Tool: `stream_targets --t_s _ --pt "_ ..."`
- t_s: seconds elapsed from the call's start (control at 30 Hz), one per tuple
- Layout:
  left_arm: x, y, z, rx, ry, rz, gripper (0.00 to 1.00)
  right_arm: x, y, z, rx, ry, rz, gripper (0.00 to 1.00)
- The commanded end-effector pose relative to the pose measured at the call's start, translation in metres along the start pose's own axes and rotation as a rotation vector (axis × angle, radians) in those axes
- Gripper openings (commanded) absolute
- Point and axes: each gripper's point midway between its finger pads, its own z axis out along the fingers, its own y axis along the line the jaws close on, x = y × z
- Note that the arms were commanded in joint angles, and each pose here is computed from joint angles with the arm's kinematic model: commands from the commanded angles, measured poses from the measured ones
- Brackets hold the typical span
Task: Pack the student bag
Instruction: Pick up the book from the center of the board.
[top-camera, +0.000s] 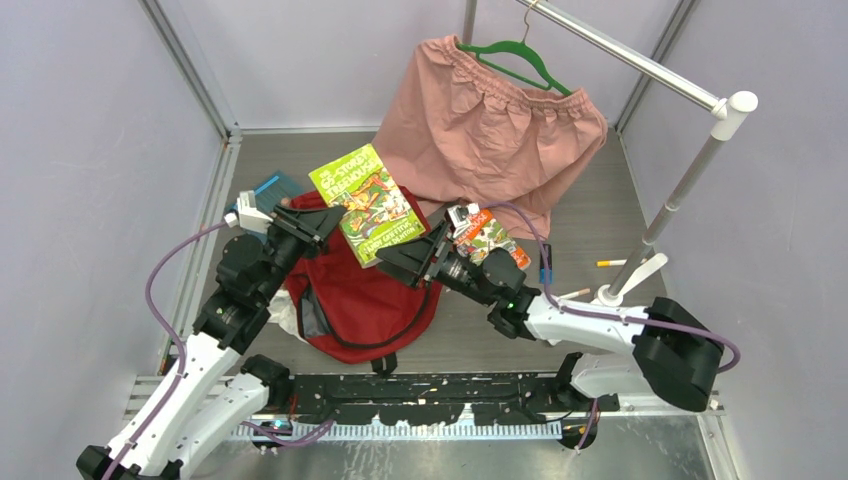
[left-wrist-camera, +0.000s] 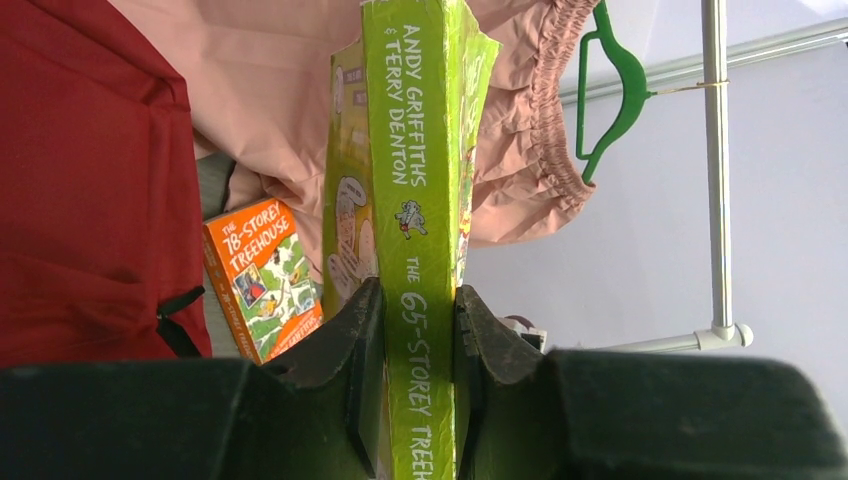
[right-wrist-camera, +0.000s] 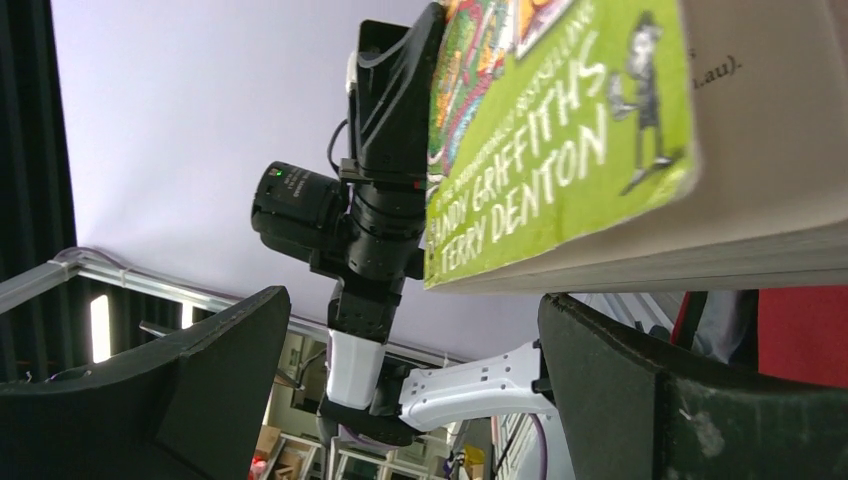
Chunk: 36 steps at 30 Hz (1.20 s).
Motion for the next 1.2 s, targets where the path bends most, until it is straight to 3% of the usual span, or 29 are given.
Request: stream_targets --t_s 0.0,0.5,1.17 --pt "-0.018 -0.056 -0.011 0.194 -0.061 -0.037 0.00 -0.003 0.022 0.015 -0.092 -0.006 -0.001 1.00" --pt "-0.021 -0.063 -0.015 0.208 -0.065 -0.032 0.00 -0.009 0.006 0.021 -0.055 -0.046 -0.007 1.00" --pt "-0.016 -0.041 -0.022 0.133 -0.057 -0.007 0.00 -0.068 0.008 -0.002 0.059 -0.281 -0.161 1.00"
